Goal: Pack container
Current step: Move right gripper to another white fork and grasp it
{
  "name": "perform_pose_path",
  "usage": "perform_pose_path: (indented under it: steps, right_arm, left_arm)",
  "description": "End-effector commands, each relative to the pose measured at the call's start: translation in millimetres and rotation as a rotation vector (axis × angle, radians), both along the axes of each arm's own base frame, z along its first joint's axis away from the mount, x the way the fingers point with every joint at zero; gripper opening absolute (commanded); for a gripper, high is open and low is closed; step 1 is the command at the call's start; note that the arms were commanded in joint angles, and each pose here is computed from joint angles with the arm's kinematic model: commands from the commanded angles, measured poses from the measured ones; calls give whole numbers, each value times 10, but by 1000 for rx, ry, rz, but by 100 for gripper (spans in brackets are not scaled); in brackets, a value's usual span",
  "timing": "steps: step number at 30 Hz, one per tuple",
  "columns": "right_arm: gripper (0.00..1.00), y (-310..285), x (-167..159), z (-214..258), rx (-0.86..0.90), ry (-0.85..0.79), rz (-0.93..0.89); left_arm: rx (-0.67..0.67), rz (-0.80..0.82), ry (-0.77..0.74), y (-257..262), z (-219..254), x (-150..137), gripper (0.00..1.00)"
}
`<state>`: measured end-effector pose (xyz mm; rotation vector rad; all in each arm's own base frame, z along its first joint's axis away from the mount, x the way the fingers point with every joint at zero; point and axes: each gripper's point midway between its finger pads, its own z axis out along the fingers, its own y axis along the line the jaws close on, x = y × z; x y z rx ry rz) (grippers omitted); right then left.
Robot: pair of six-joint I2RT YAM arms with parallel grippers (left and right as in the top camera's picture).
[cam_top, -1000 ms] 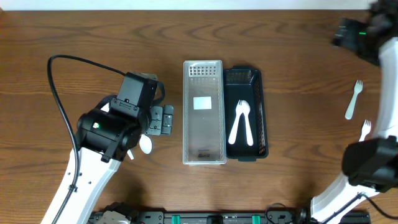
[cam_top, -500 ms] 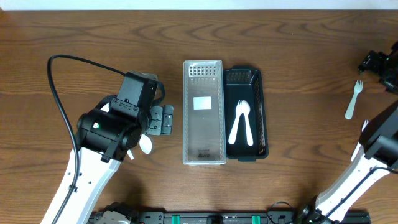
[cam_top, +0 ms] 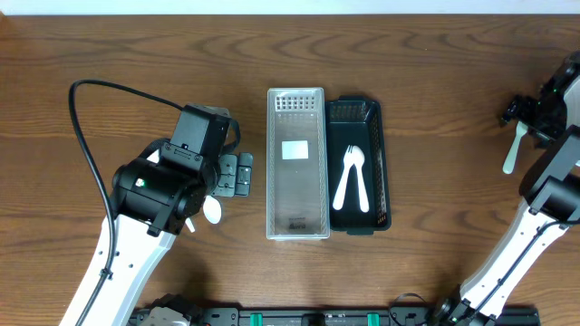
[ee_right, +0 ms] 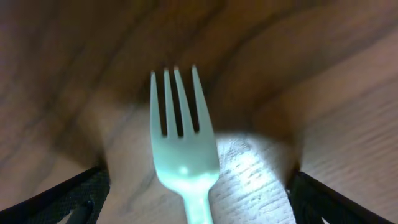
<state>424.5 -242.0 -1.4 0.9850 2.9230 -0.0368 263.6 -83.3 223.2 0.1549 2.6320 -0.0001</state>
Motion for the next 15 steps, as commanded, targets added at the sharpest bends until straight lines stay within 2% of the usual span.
perform_pose_path:
  steps: [1, 4, 15]
  right_arm:
    - [94, 13, 11, -148, 20, 7, 37]
    - [92, 29, 17, -232, 32, 11, 48]
    - [66, 28, 21, -262, 33, 11, 47]
  left_arm:
    - [7, 15, 0, 23, -7, 10, 98]
    - [7, 15, 0, 23, -7, 10, 98]
    - [7, 15, 0, 22, -6, 12, 98]
